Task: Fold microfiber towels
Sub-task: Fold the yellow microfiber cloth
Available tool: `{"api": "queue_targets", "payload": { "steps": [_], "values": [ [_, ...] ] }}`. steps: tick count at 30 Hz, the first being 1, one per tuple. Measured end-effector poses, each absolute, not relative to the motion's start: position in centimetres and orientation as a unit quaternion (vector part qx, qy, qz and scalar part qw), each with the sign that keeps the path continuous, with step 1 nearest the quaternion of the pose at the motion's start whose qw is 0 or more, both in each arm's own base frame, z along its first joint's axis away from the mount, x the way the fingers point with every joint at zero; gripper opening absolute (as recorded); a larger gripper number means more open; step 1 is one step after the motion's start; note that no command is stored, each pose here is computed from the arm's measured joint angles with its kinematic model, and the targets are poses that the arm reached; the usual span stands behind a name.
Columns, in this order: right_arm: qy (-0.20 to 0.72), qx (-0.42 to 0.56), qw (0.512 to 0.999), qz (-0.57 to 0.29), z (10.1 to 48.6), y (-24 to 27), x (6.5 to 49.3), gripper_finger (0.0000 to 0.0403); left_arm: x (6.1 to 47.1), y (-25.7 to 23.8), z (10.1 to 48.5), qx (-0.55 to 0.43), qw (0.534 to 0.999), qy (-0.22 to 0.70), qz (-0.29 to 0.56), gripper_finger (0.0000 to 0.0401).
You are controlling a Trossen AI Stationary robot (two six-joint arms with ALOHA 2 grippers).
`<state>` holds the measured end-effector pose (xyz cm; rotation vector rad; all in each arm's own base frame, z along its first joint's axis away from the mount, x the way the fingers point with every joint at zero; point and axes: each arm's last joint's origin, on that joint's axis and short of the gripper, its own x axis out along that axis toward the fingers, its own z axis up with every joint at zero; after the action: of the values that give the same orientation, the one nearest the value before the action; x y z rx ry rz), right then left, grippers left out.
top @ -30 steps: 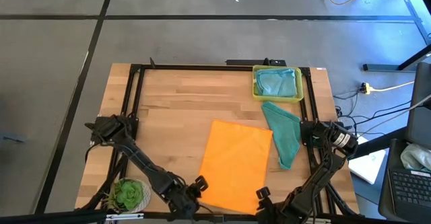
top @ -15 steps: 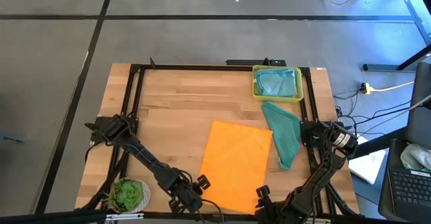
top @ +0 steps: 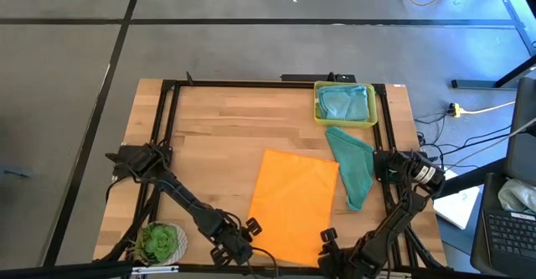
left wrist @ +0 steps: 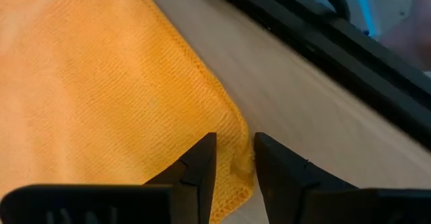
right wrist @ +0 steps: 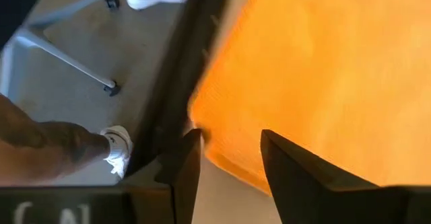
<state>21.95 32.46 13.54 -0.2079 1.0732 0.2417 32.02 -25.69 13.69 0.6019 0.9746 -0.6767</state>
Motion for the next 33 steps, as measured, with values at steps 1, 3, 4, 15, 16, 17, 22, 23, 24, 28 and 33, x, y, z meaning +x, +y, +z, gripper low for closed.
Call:
{"api": "queue_targets", "payload": {
  "steps": [1, 3, 4, 15, 16, 17, 22, 23, 24, 28, 33],
  "values": [
    [0.511, -0.098, 0.846, 0.112, 13.1, 32.2, 21.8, 0.0152, 32.1, -25.7, 13.5, 0.278, 0.786, 0.453, -0.314, 0.0096],
    [0.513, -0.090, 0.847, 0.106, 12.6, 32.0, 21.7, 0.0141, 32.1, -25.8, 13.3, 0.277, 0.787, 0.455, -0.313, 0.0096],
    [0.513, -0.090, 0.847, 0.106, 12.5, 32.0, 21.6, 0.0136, 32.1, -25.8, 13.3, 0.277, 0.787, 0.455, -0.311, 0.0096],
    [0.499, -0.073, 0.852, 0.142, 13.6, 33.0, 22.1, 0.0070, 32.3, -25.5, 13.6, 0.304, 0.801, 0.444, -0.261, 0.0082],
    [0.497, -0.065, 0.853, 0.149, 13.6, 33.2, 22.1, 0.0065, 32.3, -25.5, 13.6, 0.302, 0.802, 0.444, -0.261, 0.0077],
    [0.495, -0.060, 0.853, 0.154, 13.7, 33.3, 22.1, 0.0060, 32.3, -25.5, 13.6, 0.303, 0.802, 0.444, -0.260, 0.0071],
    [0.497, -0.054, 0.851, 0.163, 13.7, 33.5, 22.1, 0.0040, 32.3, -25.5, 13.7, 0.298, 0.804, 0.446, -0.257, 0.0038],
    [0.497, -0.054, 0.851, 0.163, 13.7, 33.5, 22.0, 0.0038, 32.3, -25.5, 13.7, 0.293, 0.806, 0.448, -0.255, 0.0031],
    [0.497, -0.054, 0.850, 0.163, 13.7, 33.5, 22.0, 0.0036, 32.3, -25.5, 13.7, 0.291, 0.806, 0.449, -0.254, 0.0023],
    [0.495, -0.052, 0.851, 0.164, 13.7, 33.6, 22.1, 0.0031, 32.3, -25.5, 13.7, 0.280, 0.810, 0.452, -0.248, 0.0003],
    [0.478, -0.036, 0.860, 0.176, 14.0, 34.0, 22.2, 0.0031, 32.3, -25.5, 13.7, 0.274, 0.812, 0.454, -0.245, 0.0003]
  ]
}}
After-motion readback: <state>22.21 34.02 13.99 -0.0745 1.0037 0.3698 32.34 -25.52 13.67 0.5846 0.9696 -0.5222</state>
